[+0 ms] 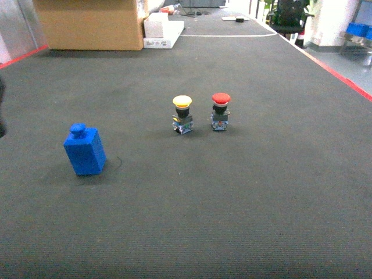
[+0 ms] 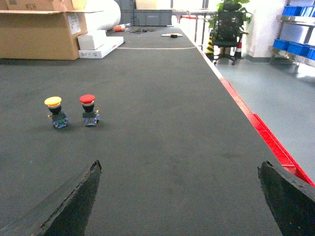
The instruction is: Pick blue part to blue bin on bottom shelf
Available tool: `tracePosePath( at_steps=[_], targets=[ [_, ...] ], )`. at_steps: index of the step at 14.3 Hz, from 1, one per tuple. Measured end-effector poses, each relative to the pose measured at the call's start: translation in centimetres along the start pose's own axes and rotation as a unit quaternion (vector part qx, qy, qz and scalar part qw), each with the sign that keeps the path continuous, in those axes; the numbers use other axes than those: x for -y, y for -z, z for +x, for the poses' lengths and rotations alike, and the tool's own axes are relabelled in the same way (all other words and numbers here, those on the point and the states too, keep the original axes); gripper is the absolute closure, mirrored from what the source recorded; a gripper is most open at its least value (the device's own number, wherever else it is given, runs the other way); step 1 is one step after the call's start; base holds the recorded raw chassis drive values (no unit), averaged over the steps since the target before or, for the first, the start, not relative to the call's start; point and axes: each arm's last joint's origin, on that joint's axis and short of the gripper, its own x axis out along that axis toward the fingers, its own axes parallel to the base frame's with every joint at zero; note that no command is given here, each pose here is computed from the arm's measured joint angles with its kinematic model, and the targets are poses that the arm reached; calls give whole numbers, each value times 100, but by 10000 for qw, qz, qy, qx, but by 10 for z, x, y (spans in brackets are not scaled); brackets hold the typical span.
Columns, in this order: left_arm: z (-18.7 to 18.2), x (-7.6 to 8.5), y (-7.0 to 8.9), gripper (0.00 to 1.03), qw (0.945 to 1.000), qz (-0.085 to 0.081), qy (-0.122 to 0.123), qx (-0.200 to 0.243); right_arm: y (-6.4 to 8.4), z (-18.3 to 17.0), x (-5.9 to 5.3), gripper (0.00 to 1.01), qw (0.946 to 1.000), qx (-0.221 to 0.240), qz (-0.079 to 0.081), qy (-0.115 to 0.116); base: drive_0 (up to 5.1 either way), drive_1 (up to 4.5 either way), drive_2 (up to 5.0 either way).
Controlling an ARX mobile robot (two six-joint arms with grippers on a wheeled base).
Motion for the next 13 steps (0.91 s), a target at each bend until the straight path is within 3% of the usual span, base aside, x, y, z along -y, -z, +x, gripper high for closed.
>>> tracePosePath(
  at_steps=[2,5,8,11,13],
  targets=[
    [42,13,13,5,9996,264,58,-63,0,0,0,3,10000,0,0,-2,0,0,0],
    [83,18,47,5,9959,757,274,-401,0,0,0,3,10000,0,-2,-2,0,0,0],
    [114,19,70,5,9920,1020,325,-667,0,0,0,3,10000,-2,-2,0,0,0,0],
    [149,12,87,5,9915,1010,113,-809,0,0,0,3,10000,-2,-2,0,0,0,0],
    [169,11,102,5,9901,919,135,-1057,0,0,0,3,10000,0,-2,-2,0,0,0]
  ],
)
